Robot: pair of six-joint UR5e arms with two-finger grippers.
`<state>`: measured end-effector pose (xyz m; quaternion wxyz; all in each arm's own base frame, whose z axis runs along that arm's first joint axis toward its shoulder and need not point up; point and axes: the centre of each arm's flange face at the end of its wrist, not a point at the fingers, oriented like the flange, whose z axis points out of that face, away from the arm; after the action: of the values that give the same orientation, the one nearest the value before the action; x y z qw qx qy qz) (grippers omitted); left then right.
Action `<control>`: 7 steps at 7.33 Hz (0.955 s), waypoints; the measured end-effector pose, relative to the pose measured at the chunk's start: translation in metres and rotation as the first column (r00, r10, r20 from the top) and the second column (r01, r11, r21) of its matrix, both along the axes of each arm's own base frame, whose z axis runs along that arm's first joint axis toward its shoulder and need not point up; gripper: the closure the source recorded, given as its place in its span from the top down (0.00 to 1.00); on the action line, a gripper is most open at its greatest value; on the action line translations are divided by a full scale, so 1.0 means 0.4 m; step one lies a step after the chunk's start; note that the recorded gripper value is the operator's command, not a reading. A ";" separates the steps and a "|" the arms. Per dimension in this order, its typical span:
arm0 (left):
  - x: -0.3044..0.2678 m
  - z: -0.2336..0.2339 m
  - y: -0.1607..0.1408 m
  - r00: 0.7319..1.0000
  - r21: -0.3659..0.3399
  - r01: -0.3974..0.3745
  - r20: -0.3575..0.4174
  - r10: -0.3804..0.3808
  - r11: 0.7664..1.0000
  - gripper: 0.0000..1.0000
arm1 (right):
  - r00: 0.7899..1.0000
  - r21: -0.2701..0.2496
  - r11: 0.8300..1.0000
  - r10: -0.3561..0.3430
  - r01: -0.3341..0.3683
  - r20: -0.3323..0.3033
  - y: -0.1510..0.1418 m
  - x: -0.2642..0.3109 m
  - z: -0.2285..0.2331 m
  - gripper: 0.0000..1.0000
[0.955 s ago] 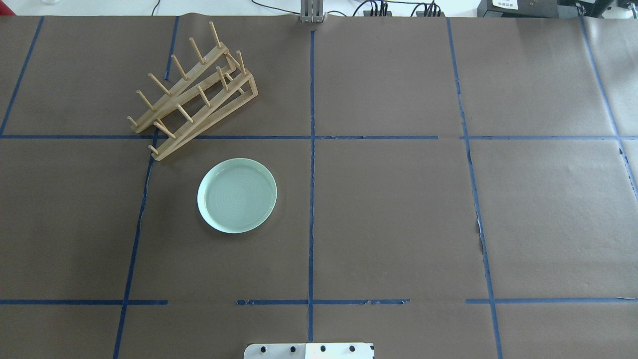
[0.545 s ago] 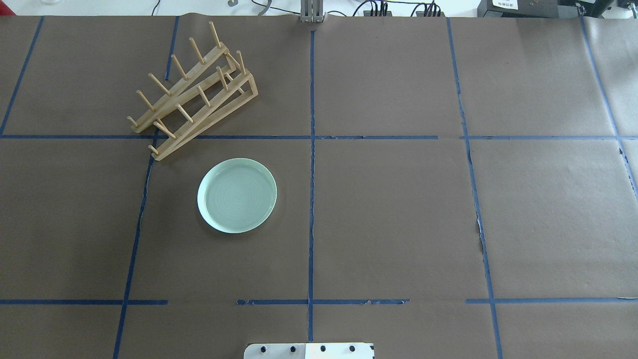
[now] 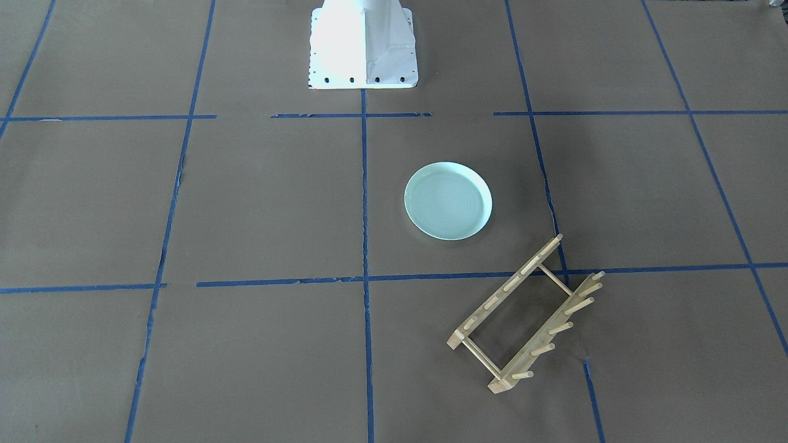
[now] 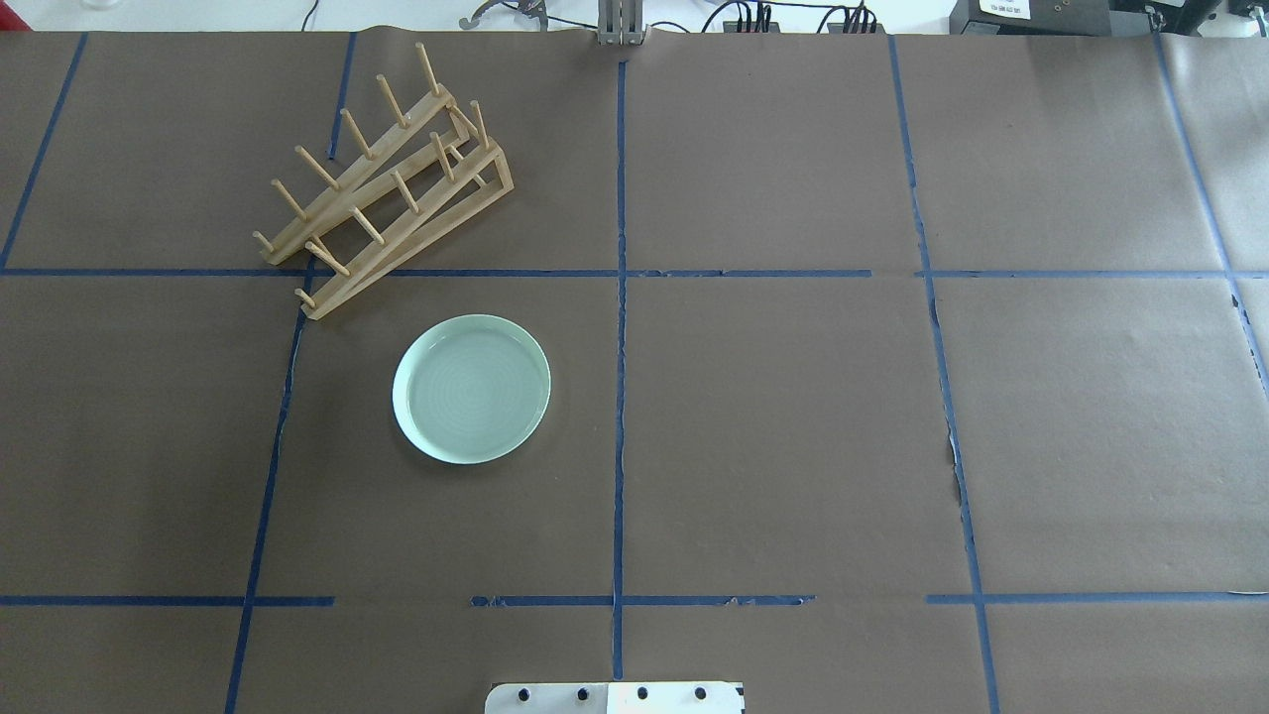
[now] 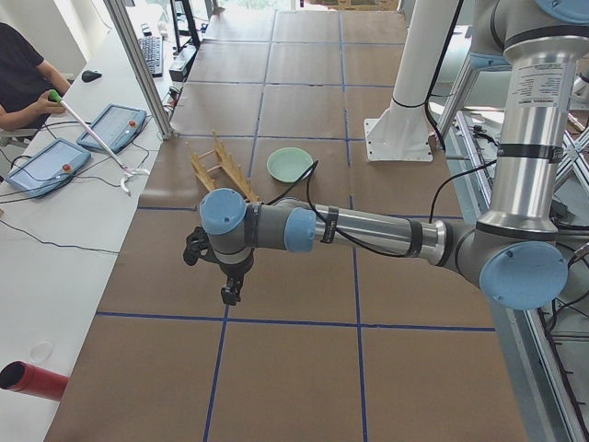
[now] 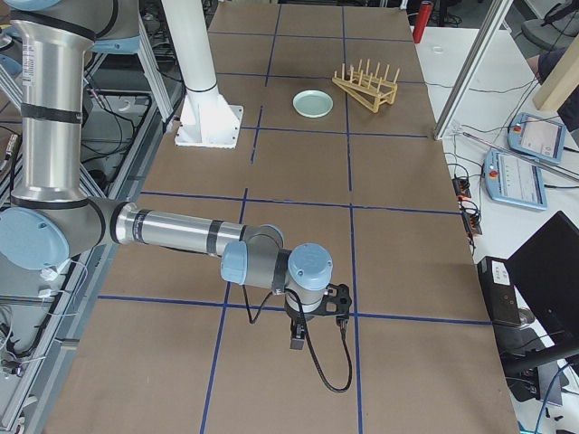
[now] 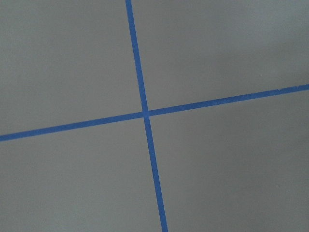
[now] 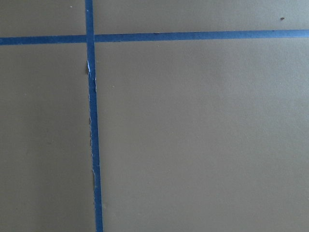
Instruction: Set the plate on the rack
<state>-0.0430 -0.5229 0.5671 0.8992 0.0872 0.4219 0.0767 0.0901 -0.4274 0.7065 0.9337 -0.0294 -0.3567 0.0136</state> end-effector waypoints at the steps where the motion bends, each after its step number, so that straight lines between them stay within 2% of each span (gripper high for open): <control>1: 0.064 -0.085 -0.002 0.999 -0.024 0.030 -0.043 -0.031 0.999 1.00 | 1.000 0.000 1.000 0.000 0.000 0.000 0.000 0.000 0.000 1.00; 4: 0.386 -0.389 -0.010 0.990 -0.163 0.109 -0.076 -0.123 0.981 1.00 | 1.000 0.000 1.000 0.000 0.000 0.000 0.000 0.000 0.000 1.00; 7: 0.843 -0.667 -0.007 0.980 -0.302 0.164 -0.061 -0.190 0.939 1.00 | 1.000 0.000 1.000 0.000 0.000 0.000 0.000 0.000 0.000 1.00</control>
<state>0.2941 -0.5255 0.3005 0.8857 -0.0075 0.4586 -0.0725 0.0901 -0.4274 0.7065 0.9337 -0.0294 -0.3567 0.0136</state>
